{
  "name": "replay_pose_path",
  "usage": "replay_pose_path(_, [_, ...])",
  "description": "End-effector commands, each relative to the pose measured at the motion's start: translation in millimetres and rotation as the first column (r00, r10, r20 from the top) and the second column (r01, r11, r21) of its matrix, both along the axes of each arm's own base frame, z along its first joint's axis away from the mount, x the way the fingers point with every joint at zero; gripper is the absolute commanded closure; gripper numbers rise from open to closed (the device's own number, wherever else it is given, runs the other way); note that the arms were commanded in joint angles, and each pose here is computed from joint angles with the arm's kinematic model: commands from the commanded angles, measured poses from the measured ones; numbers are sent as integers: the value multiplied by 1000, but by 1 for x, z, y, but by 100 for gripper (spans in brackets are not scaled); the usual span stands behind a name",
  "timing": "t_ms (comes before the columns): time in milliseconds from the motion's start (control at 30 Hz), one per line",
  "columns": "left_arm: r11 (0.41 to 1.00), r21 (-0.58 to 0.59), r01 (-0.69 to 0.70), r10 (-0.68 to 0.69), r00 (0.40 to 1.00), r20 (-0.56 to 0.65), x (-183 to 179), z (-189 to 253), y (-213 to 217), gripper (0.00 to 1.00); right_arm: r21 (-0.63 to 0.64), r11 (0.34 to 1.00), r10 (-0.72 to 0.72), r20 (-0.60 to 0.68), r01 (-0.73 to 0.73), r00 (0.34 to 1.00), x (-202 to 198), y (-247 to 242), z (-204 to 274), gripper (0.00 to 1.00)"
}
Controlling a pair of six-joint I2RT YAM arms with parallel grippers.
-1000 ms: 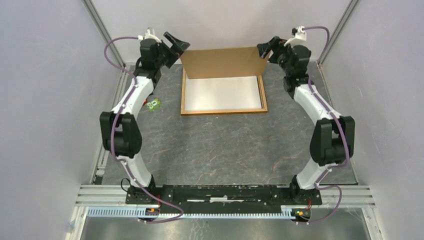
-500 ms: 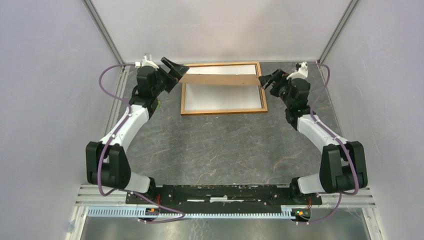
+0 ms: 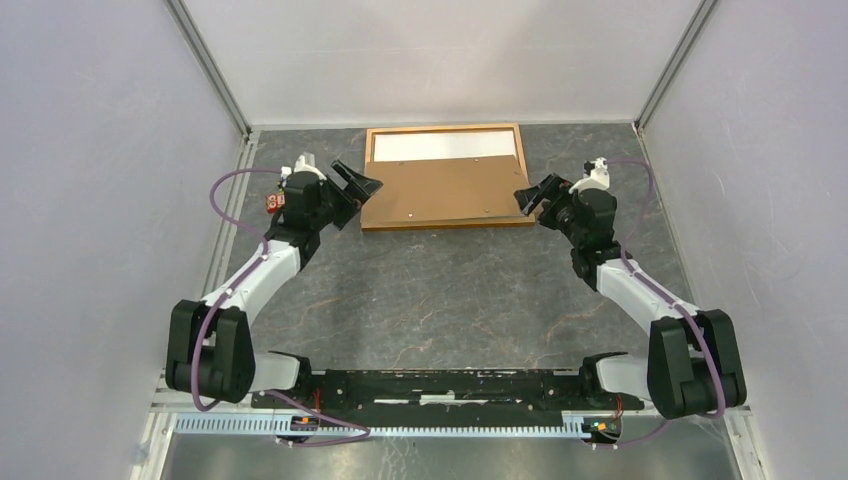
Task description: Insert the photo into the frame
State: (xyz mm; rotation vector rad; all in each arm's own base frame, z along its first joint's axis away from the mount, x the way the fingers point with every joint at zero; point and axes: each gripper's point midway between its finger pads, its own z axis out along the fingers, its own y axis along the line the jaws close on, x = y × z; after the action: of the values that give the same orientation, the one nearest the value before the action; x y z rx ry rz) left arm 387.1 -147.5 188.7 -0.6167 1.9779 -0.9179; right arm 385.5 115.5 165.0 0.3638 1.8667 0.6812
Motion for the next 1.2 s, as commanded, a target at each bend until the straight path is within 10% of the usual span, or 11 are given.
replay_pose_path(0, [989,-35,145,-145,989,5,-18,1,-32,0,47,981,183,69,-187,981,-24,39,19,10])
replay_pose_path(433, [992,112,65,-44,982,-184,-22,-86,-4,0,-60,980,186,-87,-192,979,-50,19,-64,5])
replay_pose_path(1167, [971,220,94,-30,960,-278,-52,-106,13,0,-143,911,344,-257,-388,903,-48,0,-101,7])
